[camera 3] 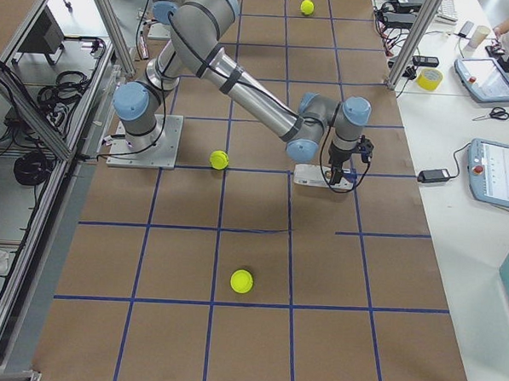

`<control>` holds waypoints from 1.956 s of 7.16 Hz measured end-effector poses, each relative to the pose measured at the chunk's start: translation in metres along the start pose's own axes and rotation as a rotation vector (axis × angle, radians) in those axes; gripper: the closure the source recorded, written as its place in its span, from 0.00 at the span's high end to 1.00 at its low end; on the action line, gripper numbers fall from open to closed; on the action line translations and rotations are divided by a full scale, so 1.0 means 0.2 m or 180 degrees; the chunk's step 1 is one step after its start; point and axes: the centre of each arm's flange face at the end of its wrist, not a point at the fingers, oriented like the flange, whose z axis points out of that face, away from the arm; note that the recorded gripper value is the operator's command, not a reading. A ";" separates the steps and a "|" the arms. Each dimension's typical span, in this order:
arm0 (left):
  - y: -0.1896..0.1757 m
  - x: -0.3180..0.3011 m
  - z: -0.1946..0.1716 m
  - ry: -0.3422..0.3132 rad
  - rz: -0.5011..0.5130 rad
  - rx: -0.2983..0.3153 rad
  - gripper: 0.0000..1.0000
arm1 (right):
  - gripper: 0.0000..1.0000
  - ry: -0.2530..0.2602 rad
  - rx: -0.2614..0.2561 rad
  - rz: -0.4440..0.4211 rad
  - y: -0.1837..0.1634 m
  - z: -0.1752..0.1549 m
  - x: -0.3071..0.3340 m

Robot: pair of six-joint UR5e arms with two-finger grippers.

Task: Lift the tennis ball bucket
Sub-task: 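Lower the right gripper and close it around the can's top, then lift the can with the right gripper and carry it toward the table center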

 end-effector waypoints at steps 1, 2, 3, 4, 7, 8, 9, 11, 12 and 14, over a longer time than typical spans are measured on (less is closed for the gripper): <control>0.00 0.00 0.00 -0.0005 -0.0003 0.0000 1.00 | 1.00 -0.0010 -0.0032 0.0003 0.00 0.04 0.00; 0.00 -0.01 0.00 -0.0008 -0.0008 -0.0004 1.00 | 1.00 -0.0017 -0.0059 0.0003 0.00 0.06 0.00; -0.01 -0.02 0.00 -0.0009 -0.0020 0.0000 1.00 | 1.00 -0.0022 -0.0080 0.0003 0.01 0.08 0.00; -0.02 -0.05 0.00 -0.0010 -0.0060 0.0011 1.00 | 1.00 -0.0027 -0.0095 0.0004 0.02 0.09 0.00; -0.04 -0.12 -0.02 -0.0027 -0.0127 0.0032 1.00 | 0.85 -0.0034 -0.0127 0.0004 0.02 0.13 0.00; -0.05 -0.15 -0.03 -0.0083 -0.0106 0.0044 1.00 | 0.85 -0.0037 -0.0137 0.0004 0.02 0.13 0.00; -0.07 -0.22 -0.04 -0.0152 -0.0084 0.0054 1.00 | 0.81 -0.0039 -0.0142 0.0004 0.02 0.13 0.00; -0.09 -0.37 -0.07 -0.0203 -0.0096 0.0079 1.00 | 0.71 -0.0035 -0.0129 0.0005 0.02 0.12 0.00; -0.10 -0.41 -0.08 -0.0214 -0.0092 0.0101 1.00 | 0.67 -0.0033 -0.0116 0.0003 0.01 0.09 0.00; -0.10 -0.47 -0.11 -0.0226 -0.0085 0.0129 1.00 | 0.67 -0.0040 -0.0091 -0.0027 0.02 0.05 0.00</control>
